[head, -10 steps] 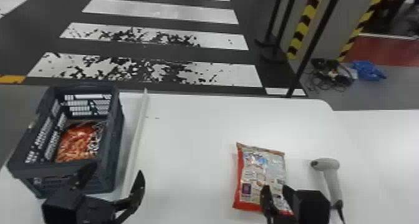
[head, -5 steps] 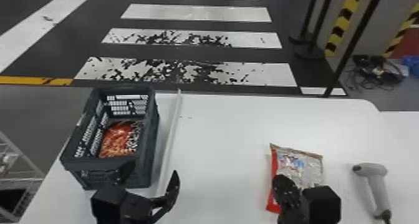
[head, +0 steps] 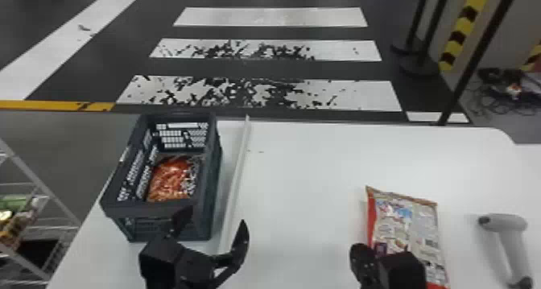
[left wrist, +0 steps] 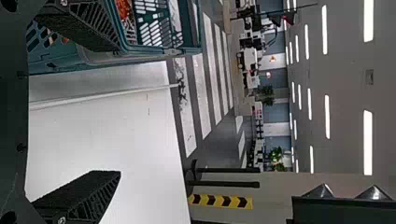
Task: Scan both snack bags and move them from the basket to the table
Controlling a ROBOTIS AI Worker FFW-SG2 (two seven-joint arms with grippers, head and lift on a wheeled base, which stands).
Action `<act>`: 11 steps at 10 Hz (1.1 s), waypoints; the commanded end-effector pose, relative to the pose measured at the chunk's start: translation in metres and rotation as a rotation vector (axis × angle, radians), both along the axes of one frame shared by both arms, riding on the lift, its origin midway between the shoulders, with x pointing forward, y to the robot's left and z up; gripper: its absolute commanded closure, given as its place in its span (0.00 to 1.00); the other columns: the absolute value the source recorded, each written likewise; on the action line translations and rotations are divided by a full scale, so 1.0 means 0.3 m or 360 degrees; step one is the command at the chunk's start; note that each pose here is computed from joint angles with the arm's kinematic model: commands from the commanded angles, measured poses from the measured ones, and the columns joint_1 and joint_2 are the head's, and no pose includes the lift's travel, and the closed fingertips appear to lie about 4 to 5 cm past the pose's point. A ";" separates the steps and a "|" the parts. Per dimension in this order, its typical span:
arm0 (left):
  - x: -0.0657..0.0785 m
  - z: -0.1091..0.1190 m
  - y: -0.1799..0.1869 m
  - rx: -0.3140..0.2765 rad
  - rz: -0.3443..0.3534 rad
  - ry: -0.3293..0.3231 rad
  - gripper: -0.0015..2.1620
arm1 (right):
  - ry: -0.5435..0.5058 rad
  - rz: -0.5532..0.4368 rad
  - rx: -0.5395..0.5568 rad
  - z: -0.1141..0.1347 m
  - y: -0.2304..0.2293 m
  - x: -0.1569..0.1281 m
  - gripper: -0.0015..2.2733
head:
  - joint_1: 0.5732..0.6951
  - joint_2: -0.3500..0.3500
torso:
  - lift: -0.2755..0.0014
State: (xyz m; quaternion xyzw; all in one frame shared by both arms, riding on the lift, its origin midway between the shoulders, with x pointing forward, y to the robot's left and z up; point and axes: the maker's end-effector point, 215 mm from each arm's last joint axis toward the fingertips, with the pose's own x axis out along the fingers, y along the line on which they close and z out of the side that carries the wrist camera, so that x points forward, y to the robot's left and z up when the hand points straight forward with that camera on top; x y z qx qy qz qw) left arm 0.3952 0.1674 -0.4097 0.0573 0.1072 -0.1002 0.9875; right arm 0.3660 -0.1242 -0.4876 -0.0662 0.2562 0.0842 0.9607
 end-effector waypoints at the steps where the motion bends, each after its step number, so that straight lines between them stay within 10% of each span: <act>1: -0.001 0.004 -0.007 0.0000 -0.0005 -0.0004 0.02 | 0.0020 0.0004 -0.0006 -0.022 0.002 -0.009 0.99 | 1.00 0.59 | 0.64; 11: 0.002 0.011 -0.035 0.0008 -0.0014 -0.0019 0.03 | 0.0010 -0.0039 0.0010 -0.035 -0.073 -0.042 0.99 | 1.00 0.51 | 0.64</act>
